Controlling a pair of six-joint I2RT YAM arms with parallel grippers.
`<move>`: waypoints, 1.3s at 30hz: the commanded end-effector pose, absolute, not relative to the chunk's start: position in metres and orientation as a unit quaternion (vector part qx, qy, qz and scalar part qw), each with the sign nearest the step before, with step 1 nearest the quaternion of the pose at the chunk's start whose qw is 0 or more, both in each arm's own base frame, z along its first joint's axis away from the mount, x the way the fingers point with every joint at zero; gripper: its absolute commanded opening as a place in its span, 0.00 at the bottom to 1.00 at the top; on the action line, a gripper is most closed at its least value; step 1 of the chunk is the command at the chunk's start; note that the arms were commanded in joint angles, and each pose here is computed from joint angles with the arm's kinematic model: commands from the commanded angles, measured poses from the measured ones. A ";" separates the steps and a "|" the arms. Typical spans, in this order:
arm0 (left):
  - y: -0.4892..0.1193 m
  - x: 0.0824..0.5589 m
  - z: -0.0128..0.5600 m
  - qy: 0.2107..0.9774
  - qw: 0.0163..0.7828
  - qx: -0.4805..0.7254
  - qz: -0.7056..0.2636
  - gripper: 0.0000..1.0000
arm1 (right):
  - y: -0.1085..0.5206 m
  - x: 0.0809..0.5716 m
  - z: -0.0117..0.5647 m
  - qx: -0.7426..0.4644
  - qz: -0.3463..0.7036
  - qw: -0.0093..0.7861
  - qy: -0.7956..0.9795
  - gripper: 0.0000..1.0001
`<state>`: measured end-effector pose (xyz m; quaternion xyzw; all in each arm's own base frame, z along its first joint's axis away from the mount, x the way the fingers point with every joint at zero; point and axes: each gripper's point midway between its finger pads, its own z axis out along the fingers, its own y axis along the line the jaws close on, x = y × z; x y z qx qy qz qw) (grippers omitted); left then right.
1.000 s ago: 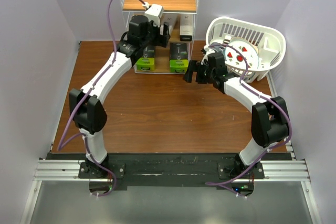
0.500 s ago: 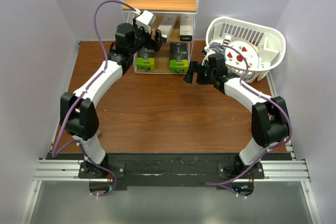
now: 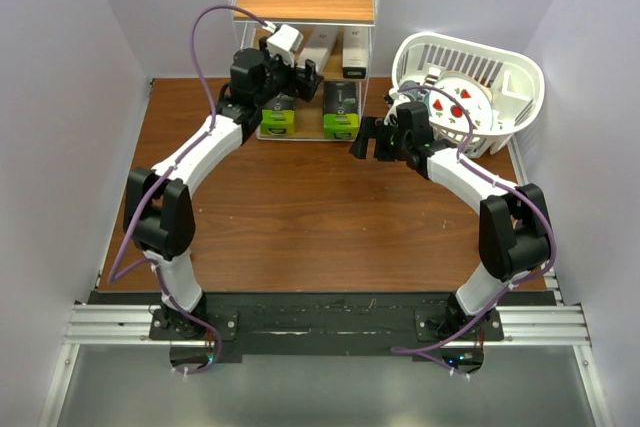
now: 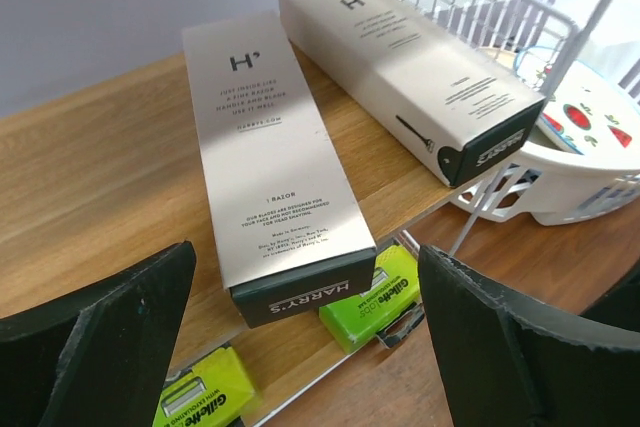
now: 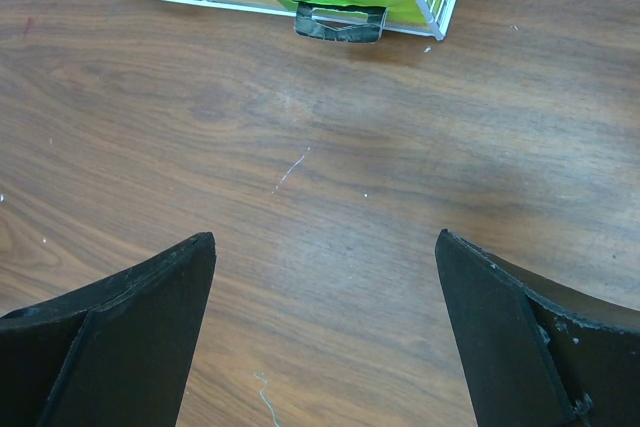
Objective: Place and organize the shaving razors onto the shelf
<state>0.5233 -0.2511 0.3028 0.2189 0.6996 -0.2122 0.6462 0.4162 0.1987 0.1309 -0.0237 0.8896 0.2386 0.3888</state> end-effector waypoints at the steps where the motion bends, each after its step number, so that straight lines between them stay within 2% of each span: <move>1: -0.248 0.537 0.332 0.675 0.689 0.190 -0.187 0.94 | 0.197 0.427 0.151 -0.027 0.235 0.422 0.875 0.96; 7: -0.245 0.548 0.331 0.673 0.700 0.154 -0.182 0.77 | 0.196 0.428 0.150 -0.026 0.233 0.421 0.876 0.97; 18: -0.244 0.556 0.331 0.682 0.707 0.104 -0.158 0.57 | 0.196 0.433 0.155 -0.027 0.229 0.428 0.874 0.97; 20: -0.242 0.555 0.334 0.682 0.711 0.090 -0.146 0.56 | 0.194 0.433 0.153 -0.025 0.227 0.427 0.875 0.97; 25: -0.238 0.551 0.337 0.686 0.719 0.049 -0.094 0.44 | 0.195 0.432 0.151 -0.022 0.231 0.424 0.876 0.97; 39: -0.235 0.548 0.322 0.699 0.713 -0.030 -0.045 0.37 | 0.192 0.435 0.147 -0.017 0.229 0.422 0.877 0.97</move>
